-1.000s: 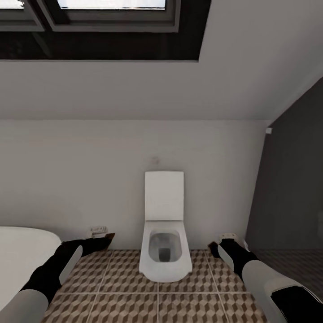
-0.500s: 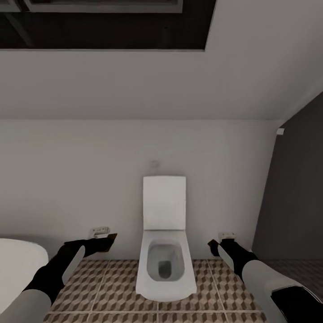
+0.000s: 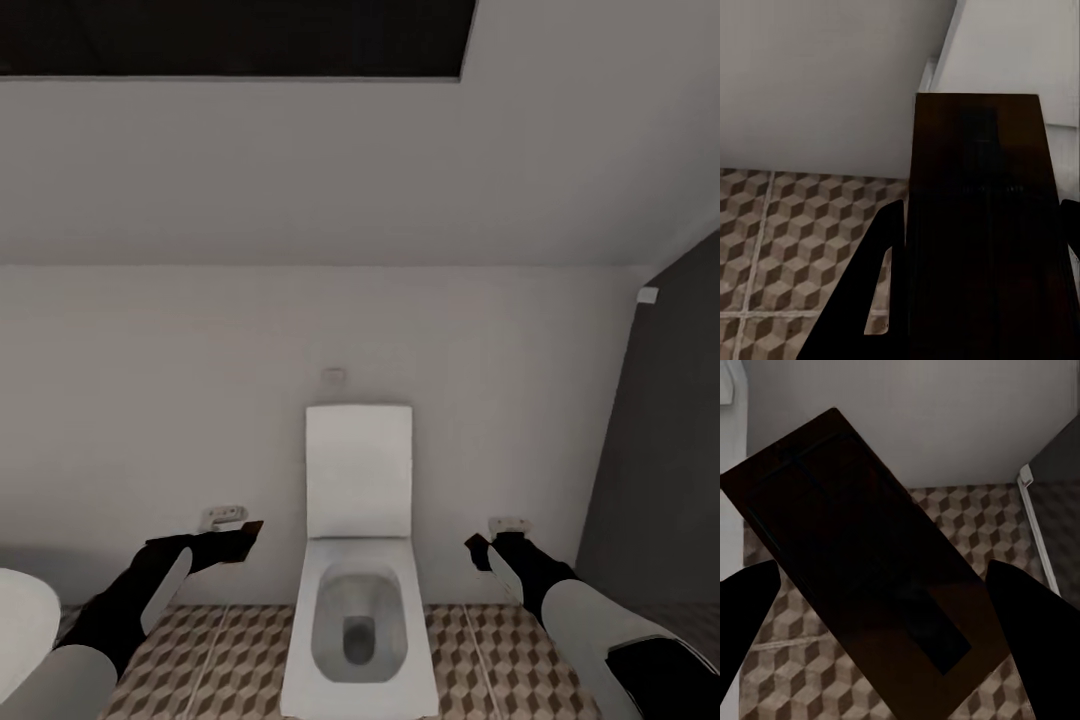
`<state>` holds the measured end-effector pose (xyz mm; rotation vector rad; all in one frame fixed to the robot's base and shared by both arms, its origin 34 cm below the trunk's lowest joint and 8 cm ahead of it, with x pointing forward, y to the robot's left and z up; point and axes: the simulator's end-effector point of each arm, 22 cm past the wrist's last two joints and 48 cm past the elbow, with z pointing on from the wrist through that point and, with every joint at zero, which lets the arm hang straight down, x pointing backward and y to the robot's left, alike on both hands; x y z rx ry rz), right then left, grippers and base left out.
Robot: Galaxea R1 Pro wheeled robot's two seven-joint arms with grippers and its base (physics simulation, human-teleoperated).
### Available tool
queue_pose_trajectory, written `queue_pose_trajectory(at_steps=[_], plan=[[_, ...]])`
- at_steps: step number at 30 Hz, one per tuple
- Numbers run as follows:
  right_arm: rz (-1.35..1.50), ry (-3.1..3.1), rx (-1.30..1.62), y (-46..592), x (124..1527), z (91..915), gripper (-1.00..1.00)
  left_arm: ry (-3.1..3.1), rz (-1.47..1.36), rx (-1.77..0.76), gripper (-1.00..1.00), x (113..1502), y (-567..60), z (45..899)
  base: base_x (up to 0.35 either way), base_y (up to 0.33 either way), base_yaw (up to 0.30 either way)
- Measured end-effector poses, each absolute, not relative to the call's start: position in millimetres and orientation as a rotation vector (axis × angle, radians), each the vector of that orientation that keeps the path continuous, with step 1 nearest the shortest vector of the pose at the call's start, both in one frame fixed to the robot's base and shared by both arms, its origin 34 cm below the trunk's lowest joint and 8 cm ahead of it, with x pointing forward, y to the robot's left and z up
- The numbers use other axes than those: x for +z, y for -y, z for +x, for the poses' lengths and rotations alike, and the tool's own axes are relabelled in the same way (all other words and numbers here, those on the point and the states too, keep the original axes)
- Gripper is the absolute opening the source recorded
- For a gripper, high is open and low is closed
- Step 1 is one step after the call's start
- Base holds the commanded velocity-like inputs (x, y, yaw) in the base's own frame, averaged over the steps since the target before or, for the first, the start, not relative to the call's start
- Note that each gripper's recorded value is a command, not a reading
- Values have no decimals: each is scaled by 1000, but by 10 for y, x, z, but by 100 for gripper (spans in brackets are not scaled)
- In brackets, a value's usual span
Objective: Take the four mousetraps from the cabinet in the bathroom and place them on the bathroom floor. Make sure all four end up on the same floor surface, and ensure that at least two of them are either under or directly next to the same bathroom sink.
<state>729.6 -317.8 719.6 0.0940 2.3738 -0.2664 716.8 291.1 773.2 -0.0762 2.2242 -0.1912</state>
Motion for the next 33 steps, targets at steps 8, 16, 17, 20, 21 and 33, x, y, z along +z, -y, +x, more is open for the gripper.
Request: queue_pose_trajectory(at_steps=[8,16,17,20,21,33], plan=[[97,-2376,-270,3225,7191,7292,-100,-2222,-75,-192,-100,7738,-2903,7175,165,-50,0],[97,-2378,-269,3228,7187,7289,-100,-2218,-76,-192,-100,7748,-2907,7182,14,-51,0],[97,-2378,-269,3230,7187,7289,-100,-2215,-77,-191,-100,7752,-2909,7186,1,-26,0],[98,-2378,-270,3231,7187,7288,-100,-2212,-79,-192,-100,7756,-2912,7190,0,-10,0],[98,-2378,-270,3231,7187,7288,-100,-2211,-79,-193,-100,7757,-2910,7190,0,-5,0],[98,-2378,-272,3235,7188,7288,-100,-2219,-85,-209,-100,7744,-2890,7178,0,-1,0]])
